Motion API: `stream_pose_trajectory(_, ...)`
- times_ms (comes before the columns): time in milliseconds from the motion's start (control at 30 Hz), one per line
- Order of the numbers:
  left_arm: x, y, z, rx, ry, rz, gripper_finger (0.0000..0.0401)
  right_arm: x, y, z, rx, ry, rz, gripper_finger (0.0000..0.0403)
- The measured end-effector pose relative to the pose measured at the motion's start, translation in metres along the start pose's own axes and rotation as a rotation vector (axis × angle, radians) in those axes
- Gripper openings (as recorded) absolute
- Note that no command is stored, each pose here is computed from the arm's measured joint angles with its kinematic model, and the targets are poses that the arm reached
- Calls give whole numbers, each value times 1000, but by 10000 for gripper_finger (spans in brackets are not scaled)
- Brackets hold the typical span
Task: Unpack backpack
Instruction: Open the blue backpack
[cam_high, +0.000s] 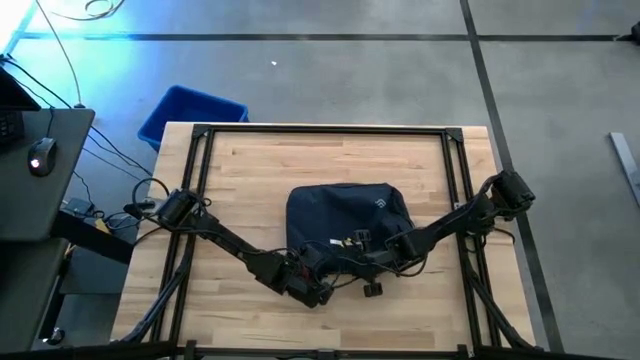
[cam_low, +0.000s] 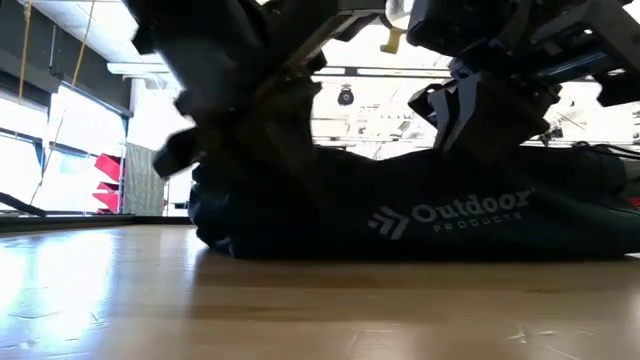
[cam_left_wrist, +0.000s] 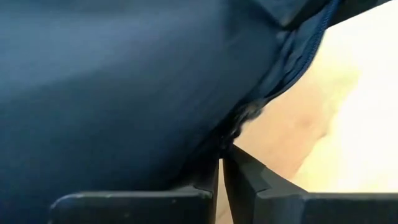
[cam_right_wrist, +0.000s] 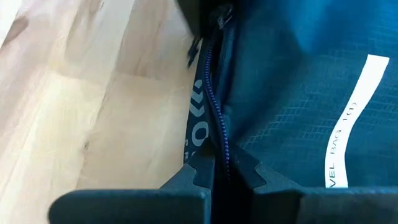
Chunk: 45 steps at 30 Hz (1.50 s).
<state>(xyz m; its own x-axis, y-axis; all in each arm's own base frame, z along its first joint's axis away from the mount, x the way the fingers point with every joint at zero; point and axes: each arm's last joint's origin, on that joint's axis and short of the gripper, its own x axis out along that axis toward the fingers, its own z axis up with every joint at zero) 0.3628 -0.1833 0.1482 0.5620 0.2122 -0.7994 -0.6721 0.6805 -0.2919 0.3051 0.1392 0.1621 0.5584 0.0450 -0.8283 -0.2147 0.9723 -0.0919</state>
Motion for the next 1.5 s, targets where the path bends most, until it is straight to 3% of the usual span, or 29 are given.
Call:
stream_pose_trajectory(533, -12, 18, -17, 27, 91, 219, 0, -3, 13, -8, -7, 44, -17, 0)
stream_pose_trajectory(733, -28, 32, -28, 56, 147, 371, 0, -4, 14, -11, -21, 79, -22, 0)
stream_pose_trajectory(833, -34, 23, -29, 79, 135, 270, 0, -4, 15, -10, -26, 68, -19, 0)
stream_pose_trajectory(1000, -27, -18, -26, 119, 43, -121, 1, -3, 14, -6, -15, 31, -15, 0)
stream_pose_trajectory(1067, -19, -26, -22, 127, 2, -203, 5, -3, 13, -5, -8, 17, -14, 0)
stream_pose_trajectory(1267, 11, -19, -14, -2, -13, -156, 43, -3, 13, -2, 0, -5, -10, 0)
stream_pose_trajectory(1500, 1, -17, -8, -26, 10, -153, 112, -4, 14, -2, 24, -8, -7, 0)
